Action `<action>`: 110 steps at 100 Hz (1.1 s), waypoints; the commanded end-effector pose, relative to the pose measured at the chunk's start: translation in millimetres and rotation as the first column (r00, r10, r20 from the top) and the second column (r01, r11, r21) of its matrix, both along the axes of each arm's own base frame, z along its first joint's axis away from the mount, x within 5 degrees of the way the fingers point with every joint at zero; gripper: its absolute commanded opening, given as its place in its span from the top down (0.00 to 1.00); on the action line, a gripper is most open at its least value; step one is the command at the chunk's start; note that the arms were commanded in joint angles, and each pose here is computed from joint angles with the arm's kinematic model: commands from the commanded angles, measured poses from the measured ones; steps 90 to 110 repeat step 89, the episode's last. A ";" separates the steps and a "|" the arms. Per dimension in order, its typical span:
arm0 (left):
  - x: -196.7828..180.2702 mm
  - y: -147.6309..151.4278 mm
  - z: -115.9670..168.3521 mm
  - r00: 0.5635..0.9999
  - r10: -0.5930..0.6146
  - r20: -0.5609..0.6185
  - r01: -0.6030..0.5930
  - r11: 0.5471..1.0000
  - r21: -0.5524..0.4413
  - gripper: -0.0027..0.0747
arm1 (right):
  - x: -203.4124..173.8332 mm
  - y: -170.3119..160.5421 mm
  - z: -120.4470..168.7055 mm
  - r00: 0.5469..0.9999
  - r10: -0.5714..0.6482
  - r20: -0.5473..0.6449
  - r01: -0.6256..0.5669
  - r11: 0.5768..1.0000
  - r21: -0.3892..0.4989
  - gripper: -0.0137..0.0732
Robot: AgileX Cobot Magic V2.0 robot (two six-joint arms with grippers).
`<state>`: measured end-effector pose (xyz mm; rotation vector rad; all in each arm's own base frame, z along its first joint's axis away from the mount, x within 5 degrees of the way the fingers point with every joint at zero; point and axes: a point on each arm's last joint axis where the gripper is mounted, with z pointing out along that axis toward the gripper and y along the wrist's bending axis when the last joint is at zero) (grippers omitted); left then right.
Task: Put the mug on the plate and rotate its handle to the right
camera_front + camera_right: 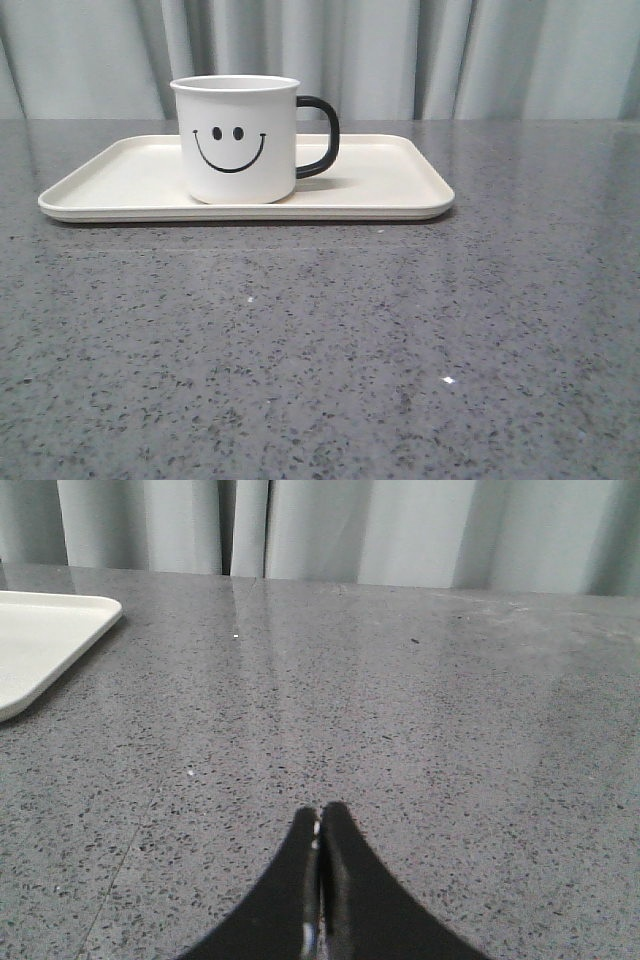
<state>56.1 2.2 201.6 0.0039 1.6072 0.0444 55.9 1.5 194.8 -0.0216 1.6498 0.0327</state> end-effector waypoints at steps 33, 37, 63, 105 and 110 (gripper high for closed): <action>-2.1 -1.2 6.2 0.995 -0.012 0.104 0.012 1.000 -0.006 0.99 | -0.8 0.8 10.7 0.986 0.006 0.166 -0.006 1.000 0.002 0.92; -2.1 -1.2 6.2 0.995 -0.012 0.104 0.012 1.000 -0.006 0.99 | -0.8 0.8 10.7 0.986 0.006 0.166 -0.006 1.000 0.002 0.92; -2.1 -1.2 6.2 0.995 -0.012 0.104 0.012 1.000 -0.006 0.99 | -0.8 0.8 10.7 0.986 0.006 0.166 -0.006 1.000 0.002 0.92; -2.1 -1.2 6.2 0.995 -0.012 0.104 0.012 1.000 -0.006 0.99 | -0.8 0.8 10.7 0.986 0.006 0.166 -0.006 1.000 0.002 0.92; -2.1 -1.2 6.2 0.995 -0.012 0.104 0.012 1.000 -0.006 0.99 | -0.8 0.8 10.7 0.986 0.006 0.166 -0.006 1.000 0.002 0.92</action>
